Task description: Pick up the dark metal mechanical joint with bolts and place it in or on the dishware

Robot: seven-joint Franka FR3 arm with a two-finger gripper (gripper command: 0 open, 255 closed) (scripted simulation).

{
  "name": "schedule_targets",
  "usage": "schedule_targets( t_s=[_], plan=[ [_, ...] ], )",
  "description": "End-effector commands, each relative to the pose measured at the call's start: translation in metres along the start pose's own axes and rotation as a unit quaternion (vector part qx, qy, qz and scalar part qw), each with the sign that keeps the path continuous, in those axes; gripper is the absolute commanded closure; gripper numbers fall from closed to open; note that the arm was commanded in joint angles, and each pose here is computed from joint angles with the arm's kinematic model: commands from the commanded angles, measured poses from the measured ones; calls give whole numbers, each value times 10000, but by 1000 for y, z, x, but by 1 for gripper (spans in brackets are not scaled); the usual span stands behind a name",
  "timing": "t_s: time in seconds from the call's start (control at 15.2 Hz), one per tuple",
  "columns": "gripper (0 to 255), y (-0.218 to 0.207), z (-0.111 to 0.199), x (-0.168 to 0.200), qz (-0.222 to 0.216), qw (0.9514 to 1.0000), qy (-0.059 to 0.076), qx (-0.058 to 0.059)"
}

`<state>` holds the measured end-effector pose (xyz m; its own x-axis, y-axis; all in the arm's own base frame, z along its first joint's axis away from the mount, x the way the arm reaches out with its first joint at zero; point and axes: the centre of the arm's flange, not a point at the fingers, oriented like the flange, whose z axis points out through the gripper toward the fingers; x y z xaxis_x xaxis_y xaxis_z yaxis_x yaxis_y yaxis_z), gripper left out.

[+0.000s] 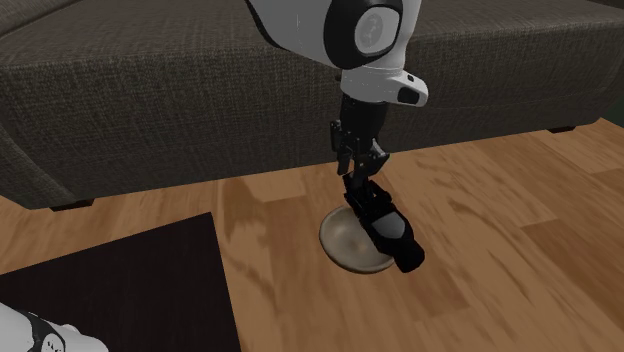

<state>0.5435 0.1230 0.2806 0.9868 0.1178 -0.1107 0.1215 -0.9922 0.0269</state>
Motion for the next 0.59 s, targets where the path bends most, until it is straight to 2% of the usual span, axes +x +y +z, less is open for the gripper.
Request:
schedule_targets(
  t_s=[0.0,0.13,0.2,0.53],
  plan=[
    [255,1,3,-1,8,10000,-35,-2],
    [255,1,3,-1,8,10000,-35,-2],
    [0,1,3,-1,8,10000,-35,-2],
    [0,1,3,-1,8,10000,-35,-2]
  ],
)
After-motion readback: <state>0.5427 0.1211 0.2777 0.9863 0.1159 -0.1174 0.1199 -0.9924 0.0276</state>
